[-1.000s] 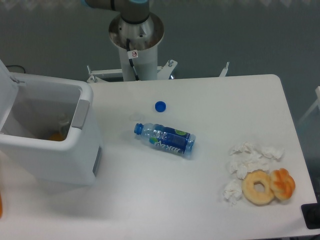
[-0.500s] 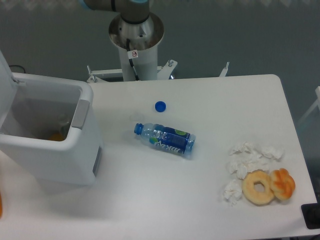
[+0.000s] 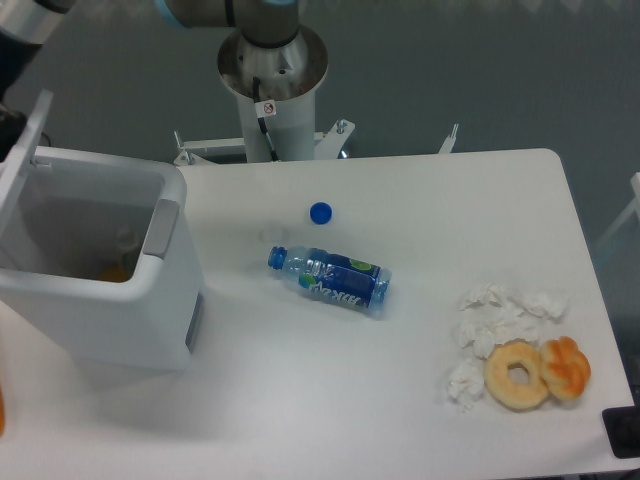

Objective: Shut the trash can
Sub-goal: 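Lower the gripper onto the back of the raised lid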

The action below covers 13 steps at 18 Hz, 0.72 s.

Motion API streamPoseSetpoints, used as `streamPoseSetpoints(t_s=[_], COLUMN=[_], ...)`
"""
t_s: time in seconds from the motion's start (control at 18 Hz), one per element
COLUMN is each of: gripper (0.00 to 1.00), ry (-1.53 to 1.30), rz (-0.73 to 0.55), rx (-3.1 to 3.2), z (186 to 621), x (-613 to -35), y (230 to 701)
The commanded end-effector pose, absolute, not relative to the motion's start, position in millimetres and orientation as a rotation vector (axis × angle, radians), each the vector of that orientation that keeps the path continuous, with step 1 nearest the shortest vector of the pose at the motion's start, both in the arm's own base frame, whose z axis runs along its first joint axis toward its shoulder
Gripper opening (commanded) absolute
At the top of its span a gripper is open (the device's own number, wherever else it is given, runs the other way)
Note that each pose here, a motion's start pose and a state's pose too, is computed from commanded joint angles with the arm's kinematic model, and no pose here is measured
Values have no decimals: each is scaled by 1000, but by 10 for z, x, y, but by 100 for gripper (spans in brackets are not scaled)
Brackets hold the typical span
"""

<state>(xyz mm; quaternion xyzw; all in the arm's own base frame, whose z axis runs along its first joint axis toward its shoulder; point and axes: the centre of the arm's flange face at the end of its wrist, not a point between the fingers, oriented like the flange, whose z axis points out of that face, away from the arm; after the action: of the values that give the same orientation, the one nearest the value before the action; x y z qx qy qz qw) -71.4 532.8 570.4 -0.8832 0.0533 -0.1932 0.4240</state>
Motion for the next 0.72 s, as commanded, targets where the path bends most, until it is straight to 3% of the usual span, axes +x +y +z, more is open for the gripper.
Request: streamPoseSetpoints(t_s=[0.72], gripper=[100], ry=[125], rz=[-369], rx=[-2262], z=[5470], x=[-985], y=[5146])
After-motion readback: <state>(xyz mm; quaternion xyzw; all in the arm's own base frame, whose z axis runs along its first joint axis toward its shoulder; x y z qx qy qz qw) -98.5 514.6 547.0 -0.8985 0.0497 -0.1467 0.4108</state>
